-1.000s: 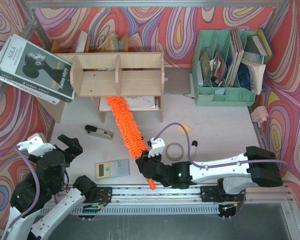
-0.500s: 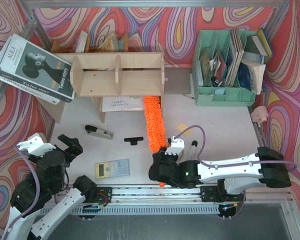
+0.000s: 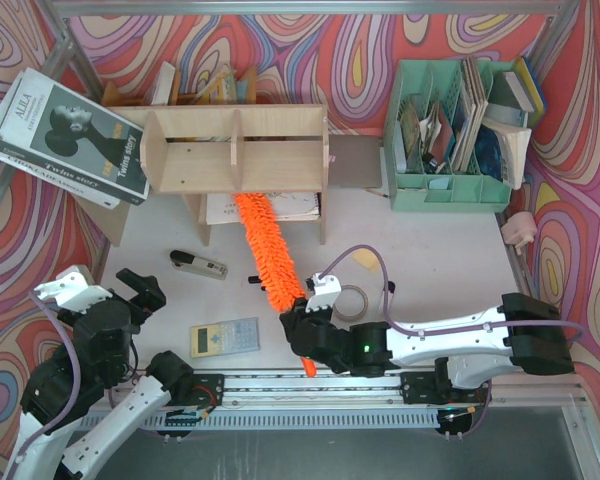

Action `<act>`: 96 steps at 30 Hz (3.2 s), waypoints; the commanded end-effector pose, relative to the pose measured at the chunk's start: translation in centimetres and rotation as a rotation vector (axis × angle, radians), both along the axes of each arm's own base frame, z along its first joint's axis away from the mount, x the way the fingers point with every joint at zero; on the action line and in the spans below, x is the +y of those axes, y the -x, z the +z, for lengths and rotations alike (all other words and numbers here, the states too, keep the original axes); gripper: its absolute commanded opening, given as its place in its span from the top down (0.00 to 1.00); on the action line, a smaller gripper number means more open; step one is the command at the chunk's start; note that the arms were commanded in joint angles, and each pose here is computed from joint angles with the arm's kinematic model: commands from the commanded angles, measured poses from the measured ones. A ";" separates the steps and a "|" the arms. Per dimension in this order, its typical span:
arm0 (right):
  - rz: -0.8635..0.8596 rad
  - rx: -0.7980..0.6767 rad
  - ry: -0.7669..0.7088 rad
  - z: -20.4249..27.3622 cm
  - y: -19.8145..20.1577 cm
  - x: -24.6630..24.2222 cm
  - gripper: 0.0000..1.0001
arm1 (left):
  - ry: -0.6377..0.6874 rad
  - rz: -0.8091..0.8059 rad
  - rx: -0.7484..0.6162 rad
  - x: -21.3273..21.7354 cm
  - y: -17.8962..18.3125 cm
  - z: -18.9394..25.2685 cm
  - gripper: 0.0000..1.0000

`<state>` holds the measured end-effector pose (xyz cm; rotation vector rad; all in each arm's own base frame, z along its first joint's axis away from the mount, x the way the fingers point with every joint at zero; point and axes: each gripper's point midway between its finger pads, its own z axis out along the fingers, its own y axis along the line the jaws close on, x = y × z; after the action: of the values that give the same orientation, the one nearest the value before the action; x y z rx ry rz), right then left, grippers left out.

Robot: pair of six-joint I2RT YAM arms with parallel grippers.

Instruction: Dust the bookshelf with a duster

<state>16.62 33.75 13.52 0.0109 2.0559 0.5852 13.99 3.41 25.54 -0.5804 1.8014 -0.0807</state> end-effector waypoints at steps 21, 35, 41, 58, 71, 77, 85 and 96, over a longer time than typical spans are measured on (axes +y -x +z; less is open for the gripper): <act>-0.078 -0.030 -0.027 1.4 -0.9 -0.9 1.00 | -0.027 -0.006 0.019 -0.3 -0.4 -0.3 0.02; 0.145 -0.148 -0.044 4.8 1.2 5.2 1.00 | -0.029 -0.009 0.022 -0.4 -0.5 -0.3 0.02; 0.129 -0.097 0.031 1.3 1.7 4.1 1.00 | -0.029 -0.013 0.022 -0.5 -0.5 -0.3 0.02; 0.218 -0.225 0.040 5.3 4.8 5.6 1.00 | -0.048 -0.013 0.043 -0.6 -0.8 -0.4 0.02; 0.209 -0.030 0.165 -2.4 5.4 2.9 1.00 | -0.057 -0.006 0.054 -0.6 -0.8 -0.5 0.02; 0.206 -0.138 0.111 1.8 5.7 2.9 1.00 | -0.058 -0.002 0.054 -0.5 -0.8 -0.5 0.02; 0.201 -0.204 0.083 4.0 7.3 2.5 1.00 | -0.075 0.000 0.075 -0.6 -1.0 -0.7 0.02; 0.221 -0.112 0.111 0.5 6.3 2.5 1.00 | -0.069 0.011 0.067 -0.3 -0.8 -0.6 0.02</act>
<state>9.60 35.70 13.75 -0.3228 1.9939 0.5559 15.00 2.61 24.79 -0.5445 1.8723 -0.0064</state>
